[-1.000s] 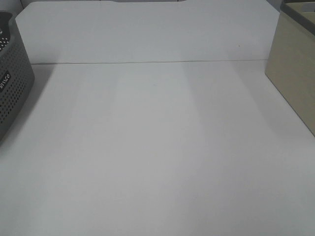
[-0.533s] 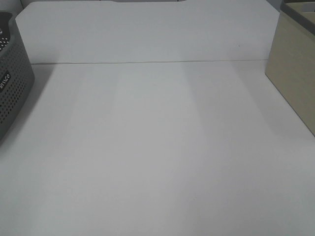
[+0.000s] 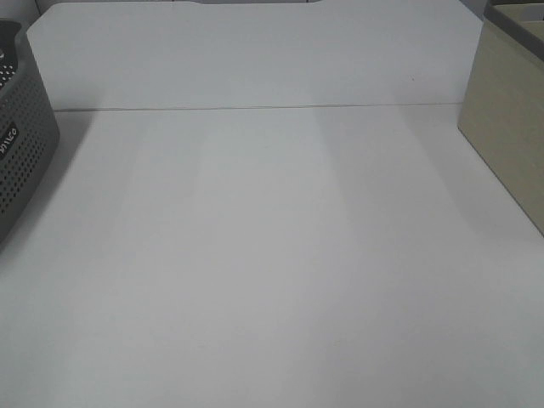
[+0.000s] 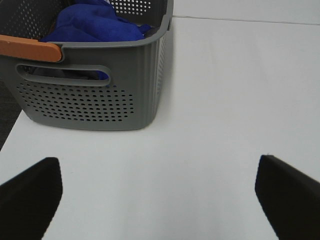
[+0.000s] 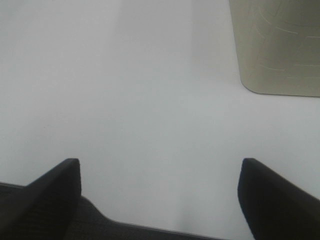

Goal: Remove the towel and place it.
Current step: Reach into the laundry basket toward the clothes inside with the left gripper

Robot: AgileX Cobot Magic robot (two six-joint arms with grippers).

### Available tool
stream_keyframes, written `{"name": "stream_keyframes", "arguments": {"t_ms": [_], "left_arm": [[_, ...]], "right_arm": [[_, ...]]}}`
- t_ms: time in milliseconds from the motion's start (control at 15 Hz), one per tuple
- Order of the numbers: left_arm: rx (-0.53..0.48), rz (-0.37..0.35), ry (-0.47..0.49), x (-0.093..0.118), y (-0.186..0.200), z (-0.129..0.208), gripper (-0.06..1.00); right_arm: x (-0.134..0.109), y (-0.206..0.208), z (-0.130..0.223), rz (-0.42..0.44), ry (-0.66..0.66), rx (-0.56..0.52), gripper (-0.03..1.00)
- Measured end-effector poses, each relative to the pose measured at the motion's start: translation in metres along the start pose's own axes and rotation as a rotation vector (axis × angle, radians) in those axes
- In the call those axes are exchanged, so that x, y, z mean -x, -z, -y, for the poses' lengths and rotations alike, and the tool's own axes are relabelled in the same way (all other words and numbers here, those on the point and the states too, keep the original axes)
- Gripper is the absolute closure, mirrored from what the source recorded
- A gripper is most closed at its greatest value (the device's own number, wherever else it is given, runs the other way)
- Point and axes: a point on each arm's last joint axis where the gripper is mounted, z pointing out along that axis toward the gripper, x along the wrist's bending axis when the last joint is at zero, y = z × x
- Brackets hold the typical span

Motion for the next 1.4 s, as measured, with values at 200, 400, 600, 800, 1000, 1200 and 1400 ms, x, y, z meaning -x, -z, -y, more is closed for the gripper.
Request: {"name": "stream_keyframes", "arguments": {"t_ms": [200, 400, 600, 800, 1000, 1200, 1400], "left_arm": [[0.000, 0.000, 0.000, 0.0000, 0.0000, 0.0000, -0.04], [0.000, 0.000, 0.000, 0.0000, 0.0000, 0.0000, -0.04], [0.000, 0.000, 0.000, 0.0000, 0.0000, 0.0000, -0.04], [0.000, 0.000, 0.000, 0.0000, 0.0000, 0.0000, -0.04], [0.000, 0.000, -0.003, 0.0000, 0.0000, 0.0000, -0.04], [0.000, -0.004, -0.064, -0.0004, 0.0000, 0.0000, -0.04], [0.001, -0.005, -0.120, -0.0005, 0.0000, -0.0001, -0.04]], "right_arm": [[0.0000, 0.0000, 0.0000, 0.000, 0.000, 0.000, 0.17], [0.0000, 0.0000, 0.0000, 0.000, 0.000, 0.000, 0.17], [0.0000, 0.0000, 0.0000, 0.000, 0.000, 0.000, 0.17], [0.0000, 0.0000, 0.0000, 0.000, 0.000, 0.000, 0.17], [0.0000, 0.0000, 0.0000, 0.000, 0.000, 0.000, 0.17], [0.0000, 0.0000, 0.0000, 0.000, 0.000, 0.000, 0.17], [0.0000, 0.0000, 0.0000, 0.000, 0.000, 0.000, 0.17]]}}
